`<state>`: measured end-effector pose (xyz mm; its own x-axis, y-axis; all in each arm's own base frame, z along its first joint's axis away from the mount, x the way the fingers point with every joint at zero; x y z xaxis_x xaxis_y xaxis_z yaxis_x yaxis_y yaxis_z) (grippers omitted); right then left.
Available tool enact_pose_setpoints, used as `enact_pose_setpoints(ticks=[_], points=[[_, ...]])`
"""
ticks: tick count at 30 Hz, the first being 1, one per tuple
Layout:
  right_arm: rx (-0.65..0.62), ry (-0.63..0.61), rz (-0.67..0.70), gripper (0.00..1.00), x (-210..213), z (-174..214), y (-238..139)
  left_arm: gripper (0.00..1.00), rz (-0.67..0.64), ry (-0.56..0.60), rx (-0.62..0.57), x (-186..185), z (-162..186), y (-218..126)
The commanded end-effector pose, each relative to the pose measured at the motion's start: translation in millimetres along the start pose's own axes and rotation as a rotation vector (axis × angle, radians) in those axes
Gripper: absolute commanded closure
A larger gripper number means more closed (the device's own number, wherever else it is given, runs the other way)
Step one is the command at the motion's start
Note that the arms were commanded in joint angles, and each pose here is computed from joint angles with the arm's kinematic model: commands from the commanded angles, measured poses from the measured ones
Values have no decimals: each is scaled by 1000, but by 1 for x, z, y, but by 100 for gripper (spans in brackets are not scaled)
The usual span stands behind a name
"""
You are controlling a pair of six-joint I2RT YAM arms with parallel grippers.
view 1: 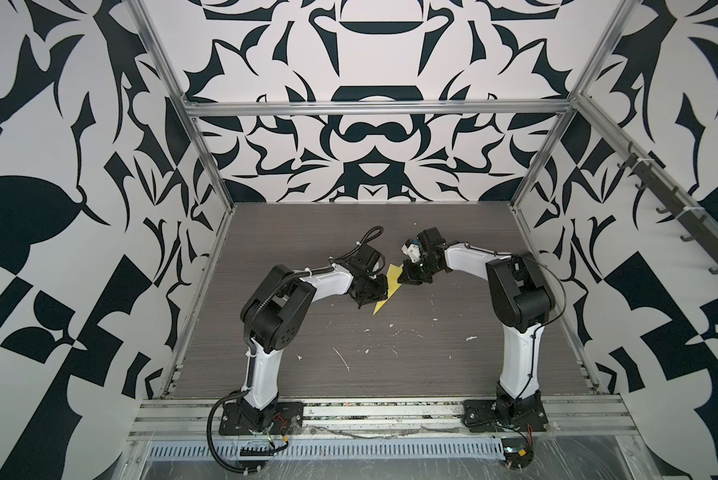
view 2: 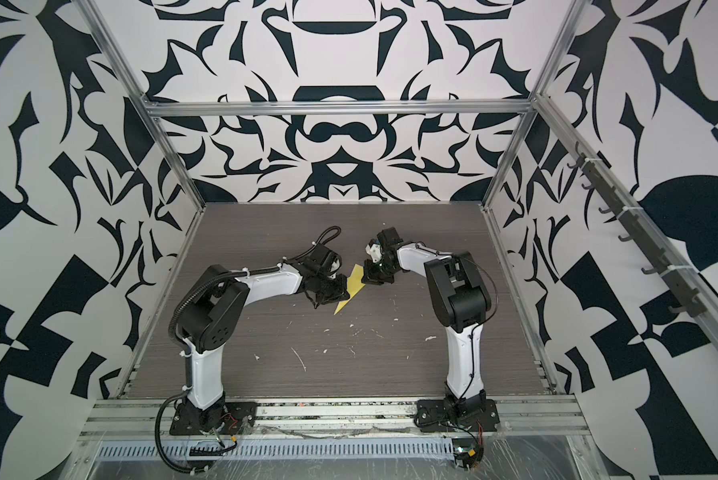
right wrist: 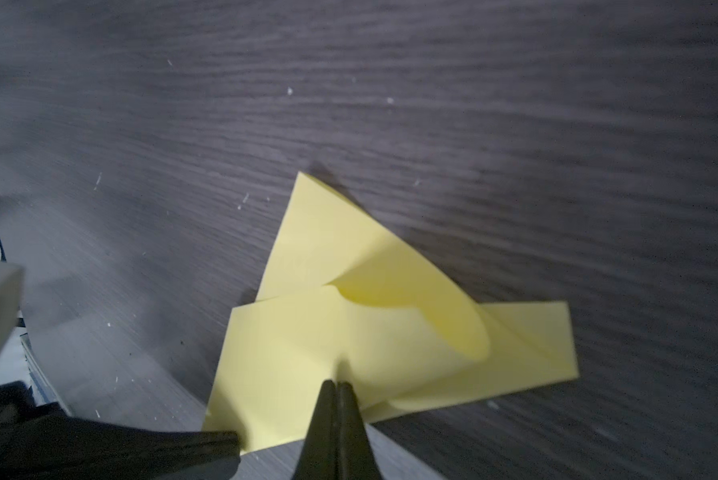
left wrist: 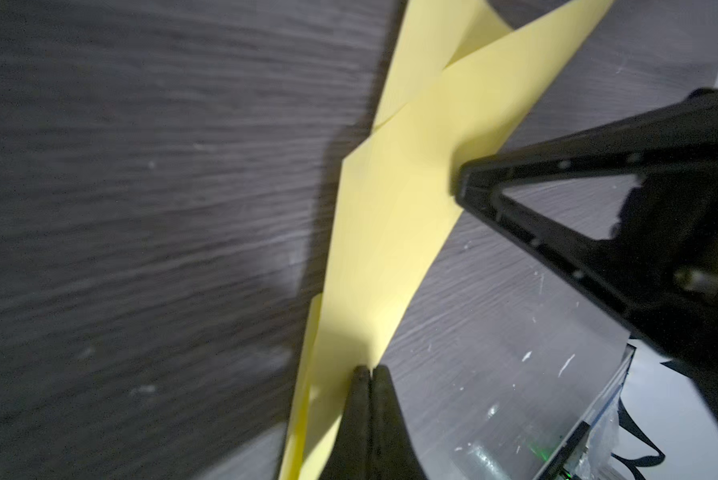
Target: Fold a paper plane with a square sheet of paper (pick it up from the middle)
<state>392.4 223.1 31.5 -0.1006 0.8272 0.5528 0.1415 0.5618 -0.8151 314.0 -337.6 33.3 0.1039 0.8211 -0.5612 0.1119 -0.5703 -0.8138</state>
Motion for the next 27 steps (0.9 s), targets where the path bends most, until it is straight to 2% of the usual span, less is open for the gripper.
enact_pose_setpoints(ticks=[1,6,12,21,27], points=[[-22,-34,-22,96,14,0,-22,100,-47,-19,42,8,7,2],[-31,-120,-45,96,44,3,-31,100,-80,-25,63,17,14,4],[13,-171,0,96,55,16,-16,100,-117,-27,73,25,19,6],[35,-166,39,96,48,16,-1,100,-142,-25,80,32,24,6],[16,-105,105,96,30,5,3,100,-159,-32,97,40,31,8]])
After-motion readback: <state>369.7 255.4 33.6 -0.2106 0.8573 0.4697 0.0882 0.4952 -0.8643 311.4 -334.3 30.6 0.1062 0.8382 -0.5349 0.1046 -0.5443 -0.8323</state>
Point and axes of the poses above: each gripper's point midway between its finger pads, its own y axis out along the fingers, its own x axis along the line the jaws close on, z = x × y, the point moved 1 cm from there along -y, back along the fingers, and after that the axes turned 3 degrees about y, right-handed, at the moved point
